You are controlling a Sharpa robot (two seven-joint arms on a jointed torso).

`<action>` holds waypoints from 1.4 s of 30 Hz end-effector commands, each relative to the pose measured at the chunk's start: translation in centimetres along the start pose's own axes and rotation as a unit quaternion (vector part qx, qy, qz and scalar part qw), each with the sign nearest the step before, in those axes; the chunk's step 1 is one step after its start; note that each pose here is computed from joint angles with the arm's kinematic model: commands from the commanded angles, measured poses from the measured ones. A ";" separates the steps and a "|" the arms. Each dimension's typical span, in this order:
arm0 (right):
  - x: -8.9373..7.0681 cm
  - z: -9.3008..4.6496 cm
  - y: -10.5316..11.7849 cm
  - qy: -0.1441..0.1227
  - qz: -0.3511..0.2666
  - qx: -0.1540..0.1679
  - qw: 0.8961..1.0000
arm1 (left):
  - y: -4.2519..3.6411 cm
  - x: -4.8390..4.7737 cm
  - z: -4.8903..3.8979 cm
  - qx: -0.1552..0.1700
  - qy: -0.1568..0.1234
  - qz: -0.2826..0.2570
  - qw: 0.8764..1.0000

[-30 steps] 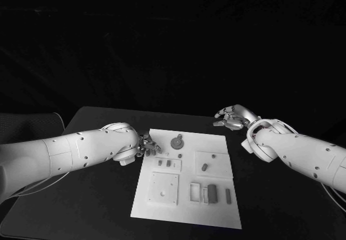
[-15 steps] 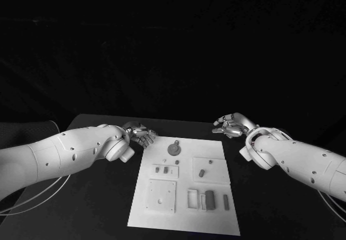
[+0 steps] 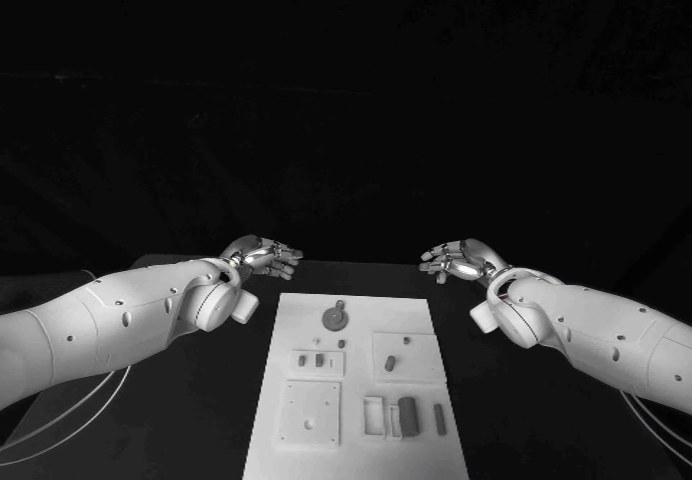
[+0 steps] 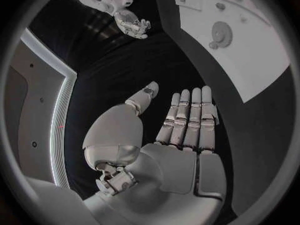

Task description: Assemble the parts on the task board

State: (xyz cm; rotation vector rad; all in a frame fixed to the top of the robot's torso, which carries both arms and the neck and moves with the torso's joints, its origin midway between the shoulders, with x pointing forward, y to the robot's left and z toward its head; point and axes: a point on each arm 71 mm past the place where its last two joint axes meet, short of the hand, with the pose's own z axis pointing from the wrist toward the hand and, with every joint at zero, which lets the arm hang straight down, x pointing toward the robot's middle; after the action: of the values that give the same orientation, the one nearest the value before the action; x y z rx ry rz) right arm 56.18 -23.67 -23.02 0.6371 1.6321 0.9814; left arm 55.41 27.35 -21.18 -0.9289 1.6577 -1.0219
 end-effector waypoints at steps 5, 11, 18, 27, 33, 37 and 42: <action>0.4 -0.7 -0.9 0.038 -0.060 -0.018 0.997 | -0.75 1.08 -0.21 0.038 0.030 -0.047 0.998; 1.4 -1.5 -0.9 0.064 -0.157 -0.038 0.985 | -0.88 1.98 -0.95 0.047 0.054 -0.055 0.996; 3.1 -2.3 -2.2 0.079 -0.247 -0.032 0.965 | -0.79 2.58 -1.65 0.049 0.066 -0.060 0.995; 5.5 -2.8 -3.3 0.097 -0.309 -0.031 0.946 | -0.64 3.09 -1.95 0.048 0.076 -0.063 0.994; 6.9 -3.0 -4.3 0.101 -0.319 -0.023 0.942 | -0.69 3.24 -1.97 0.048 0.078 -0.063 0.994; 7.3 -3.0 -4.5 0.103 -0.320 -0.022 0.941 | -0.64 3.11 -2.00 0.048 0.077 -0.063 0.994; 7.9 -3.0 -4.9 0.101 -0.324 -0.018 0.940 | -0.65 3.09 -2.09 0.048 0.076 -0.063 0.994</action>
State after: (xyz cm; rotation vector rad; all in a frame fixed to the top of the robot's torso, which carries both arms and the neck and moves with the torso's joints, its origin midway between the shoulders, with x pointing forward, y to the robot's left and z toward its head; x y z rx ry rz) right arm 51.51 -20.63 -30.82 -0.0303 1.8372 0.6242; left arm 52.71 25.01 -21.33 -0.9277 1.6815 -1.2453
